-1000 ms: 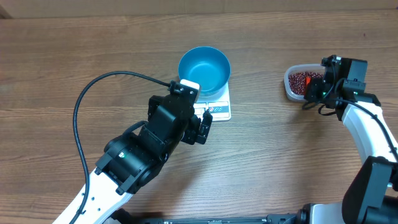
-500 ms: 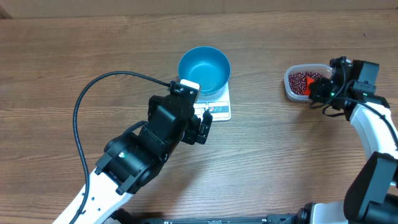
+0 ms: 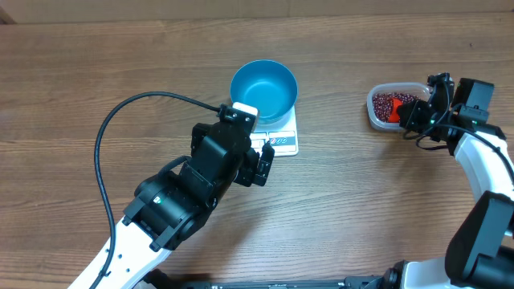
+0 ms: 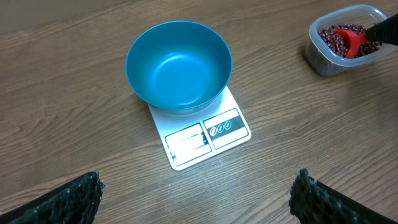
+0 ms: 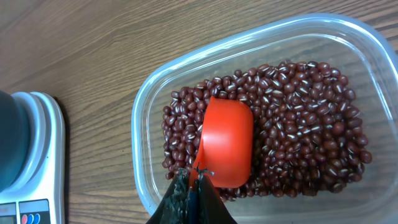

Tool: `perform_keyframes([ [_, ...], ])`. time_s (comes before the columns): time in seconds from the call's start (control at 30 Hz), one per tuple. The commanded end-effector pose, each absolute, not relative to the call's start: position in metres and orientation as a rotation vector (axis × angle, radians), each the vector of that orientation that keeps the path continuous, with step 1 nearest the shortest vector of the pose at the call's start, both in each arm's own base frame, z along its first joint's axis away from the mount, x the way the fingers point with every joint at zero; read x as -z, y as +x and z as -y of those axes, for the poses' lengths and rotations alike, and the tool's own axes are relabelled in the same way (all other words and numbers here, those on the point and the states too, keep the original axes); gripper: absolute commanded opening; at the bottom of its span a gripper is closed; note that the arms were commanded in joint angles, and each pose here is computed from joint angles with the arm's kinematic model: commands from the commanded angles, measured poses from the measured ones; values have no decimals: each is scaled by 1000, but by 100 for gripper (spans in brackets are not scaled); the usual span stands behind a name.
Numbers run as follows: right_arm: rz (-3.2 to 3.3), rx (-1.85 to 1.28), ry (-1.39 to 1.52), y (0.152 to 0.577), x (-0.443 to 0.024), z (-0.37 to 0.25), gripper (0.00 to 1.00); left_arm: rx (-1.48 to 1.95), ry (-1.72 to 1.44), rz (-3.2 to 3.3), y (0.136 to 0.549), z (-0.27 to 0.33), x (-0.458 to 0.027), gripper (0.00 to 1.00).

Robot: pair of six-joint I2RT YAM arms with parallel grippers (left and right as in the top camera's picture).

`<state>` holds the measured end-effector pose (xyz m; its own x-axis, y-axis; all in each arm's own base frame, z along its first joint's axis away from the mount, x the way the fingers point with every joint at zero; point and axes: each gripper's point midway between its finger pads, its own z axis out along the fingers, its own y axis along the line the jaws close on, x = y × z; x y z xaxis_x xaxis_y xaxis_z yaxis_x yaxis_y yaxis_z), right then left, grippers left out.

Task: Scoop item into bowl and weigh 150g on scale
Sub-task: 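Lower the scoop into the beans and drag it through with the right gripper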

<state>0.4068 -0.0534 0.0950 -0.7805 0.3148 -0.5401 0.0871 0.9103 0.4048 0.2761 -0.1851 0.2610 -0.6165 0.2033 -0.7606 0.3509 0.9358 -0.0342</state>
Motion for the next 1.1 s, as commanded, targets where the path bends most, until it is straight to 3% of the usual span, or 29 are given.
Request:
perform_keyframes([
  [0.0,-2451,-551,317,409,-84,53,4,241,356,-2249,280,185,-266,99],
  [0.73,-2393,-684,509,406,-76,83,4,241,356,-2249,280,185,-266,99],
  [1.07,-2308,-903,551,401,-84,85,4,241,356,-2249,280,185,-266,99],
])
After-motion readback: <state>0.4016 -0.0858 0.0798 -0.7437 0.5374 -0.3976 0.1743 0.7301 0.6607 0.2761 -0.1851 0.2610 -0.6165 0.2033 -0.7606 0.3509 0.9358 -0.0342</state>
